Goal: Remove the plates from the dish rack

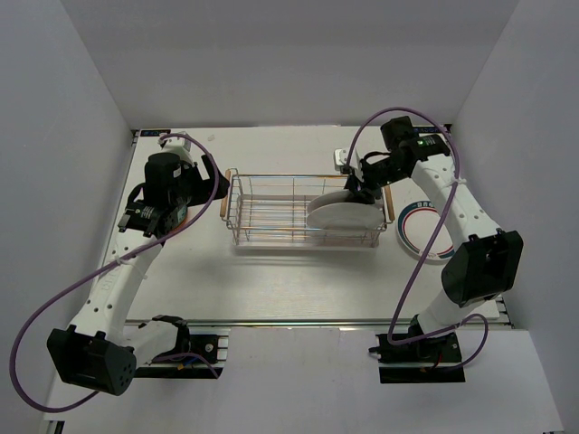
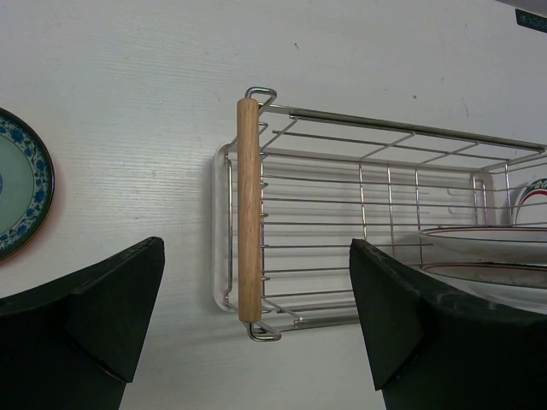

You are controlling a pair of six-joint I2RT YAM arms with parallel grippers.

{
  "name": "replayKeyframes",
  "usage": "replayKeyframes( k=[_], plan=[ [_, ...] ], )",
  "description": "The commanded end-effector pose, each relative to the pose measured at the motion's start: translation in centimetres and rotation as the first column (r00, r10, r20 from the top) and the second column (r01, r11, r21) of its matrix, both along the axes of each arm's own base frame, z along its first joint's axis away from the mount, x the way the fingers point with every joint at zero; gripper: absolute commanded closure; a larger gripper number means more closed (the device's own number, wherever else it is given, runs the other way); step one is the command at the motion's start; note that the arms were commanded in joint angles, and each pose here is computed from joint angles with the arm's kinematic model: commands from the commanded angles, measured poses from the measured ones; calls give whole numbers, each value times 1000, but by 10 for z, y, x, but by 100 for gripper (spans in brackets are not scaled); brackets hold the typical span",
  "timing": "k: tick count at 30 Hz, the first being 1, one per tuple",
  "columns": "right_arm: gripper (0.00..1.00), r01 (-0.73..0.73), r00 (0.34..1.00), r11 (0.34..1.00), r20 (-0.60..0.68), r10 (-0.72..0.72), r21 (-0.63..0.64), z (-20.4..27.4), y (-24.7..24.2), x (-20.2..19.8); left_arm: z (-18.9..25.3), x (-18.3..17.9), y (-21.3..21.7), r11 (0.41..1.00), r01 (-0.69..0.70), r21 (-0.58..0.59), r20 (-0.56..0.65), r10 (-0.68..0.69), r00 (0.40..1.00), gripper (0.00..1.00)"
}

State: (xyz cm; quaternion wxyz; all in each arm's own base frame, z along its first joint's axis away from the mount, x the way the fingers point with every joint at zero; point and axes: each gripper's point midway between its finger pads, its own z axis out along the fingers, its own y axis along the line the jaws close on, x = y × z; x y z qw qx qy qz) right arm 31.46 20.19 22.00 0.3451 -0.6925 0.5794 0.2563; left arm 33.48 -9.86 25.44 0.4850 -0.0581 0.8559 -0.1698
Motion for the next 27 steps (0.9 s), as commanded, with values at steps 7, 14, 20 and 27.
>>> replayKeyframes(
  k=[7, 14, 20, 27],
  plan=[
    [76, -58, 998, 998, -32, 59, 31, 11, 8, -18, 12, 1, -2, 1000, 12, 2, 39, -12, 999, 2],
    [89, -43, 998, 997, -34, 45, 58, 34, 9, -23, 12, 0, 0, 1000, 0, 5, 36, 0, 999, 2],
    [92, -35, 999, 997, -28, 37, 74, 50, 9, -30, 16, 1, -2, 1000, 11, -3, 48, -11, 999, 2],
    [96, -30, 998, 994, 58, 24, 109, 84, 11, -25, 18, 1, -4, 1000, 19, -8, 54, -19, 998, 2]
  ],
)
